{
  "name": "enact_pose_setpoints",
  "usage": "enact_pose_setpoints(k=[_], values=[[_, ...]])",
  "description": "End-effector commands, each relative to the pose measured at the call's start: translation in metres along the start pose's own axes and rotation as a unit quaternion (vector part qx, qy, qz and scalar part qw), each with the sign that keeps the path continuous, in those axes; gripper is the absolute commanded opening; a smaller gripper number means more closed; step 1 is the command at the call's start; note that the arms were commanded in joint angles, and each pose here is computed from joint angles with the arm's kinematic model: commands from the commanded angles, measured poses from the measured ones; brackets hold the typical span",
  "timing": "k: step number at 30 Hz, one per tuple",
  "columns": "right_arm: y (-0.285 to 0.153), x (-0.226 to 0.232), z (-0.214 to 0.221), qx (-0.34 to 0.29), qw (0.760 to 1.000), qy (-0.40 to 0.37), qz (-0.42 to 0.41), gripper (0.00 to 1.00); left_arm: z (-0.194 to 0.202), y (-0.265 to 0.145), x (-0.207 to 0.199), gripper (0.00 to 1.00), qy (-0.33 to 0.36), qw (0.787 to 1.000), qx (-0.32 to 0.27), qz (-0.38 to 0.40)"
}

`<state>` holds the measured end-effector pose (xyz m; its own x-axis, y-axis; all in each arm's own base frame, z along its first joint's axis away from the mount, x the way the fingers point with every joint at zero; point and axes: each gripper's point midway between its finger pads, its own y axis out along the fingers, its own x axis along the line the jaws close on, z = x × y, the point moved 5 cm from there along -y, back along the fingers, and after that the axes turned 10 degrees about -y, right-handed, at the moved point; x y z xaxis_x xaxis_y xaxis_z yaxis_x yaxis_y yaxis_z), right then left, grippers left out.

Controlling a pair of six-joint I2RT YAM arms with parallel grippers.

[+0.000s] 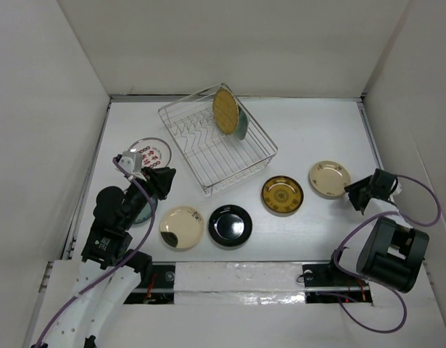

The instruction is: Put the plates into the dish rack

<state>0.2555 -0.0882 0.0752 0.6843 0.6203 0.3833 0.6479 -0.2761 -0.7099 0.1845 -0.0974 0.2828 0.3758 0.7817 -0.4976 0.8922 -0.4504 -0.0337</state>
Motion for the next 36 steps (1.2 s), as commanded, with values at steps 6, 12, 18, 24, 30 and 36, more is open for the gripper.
enact_pose_setpoints(k=[6, 12, 18, 24, 30, 36], values=[[0.016, 0.007, 0.007, 0.046, 0.995, 0.036, -0.076, 0.45, -0.012, -0.002, -0.007, 0.2, 0.008, 0.999, -0.031, 0.017], [0.028, 0.02, -0.006, 0.039, 0.991, 0.059, -0.11, 0.0, -0.011, -0.001, -0.006, 0.2, 0.007, 1.0, -0.028, 0.013], [-0.044, 0.111, -0.063, -0.138, 0.978, -0.057, -0.142, 0.0, -0.009, 0.003, -0.005, 0.2, 0.007, 1.0, -0.02, 0.012], [-0.156, 0.269, -0.074, -0.29, 0.911, -0.186, -0.229, 0.0, -0.008, 0.004, -0.003, 0.2, 0.007, 1.0, -0.019, 0.006], [-0.167, 0.408, -0.015, -0.297, 0.849, -0.368, -0.234, 0.0, -0.007, 0.006, -0.001, 0.2, 0.007, 1.0, -0.015, 0.003], [-0.141, 0.481, 0.029, -0.305, 0.805, -0.476, -0.179, 0.0, -0.006, 0.006, 0.0, 0.2, 0.007, 1.0, -0.015, -0.001]])
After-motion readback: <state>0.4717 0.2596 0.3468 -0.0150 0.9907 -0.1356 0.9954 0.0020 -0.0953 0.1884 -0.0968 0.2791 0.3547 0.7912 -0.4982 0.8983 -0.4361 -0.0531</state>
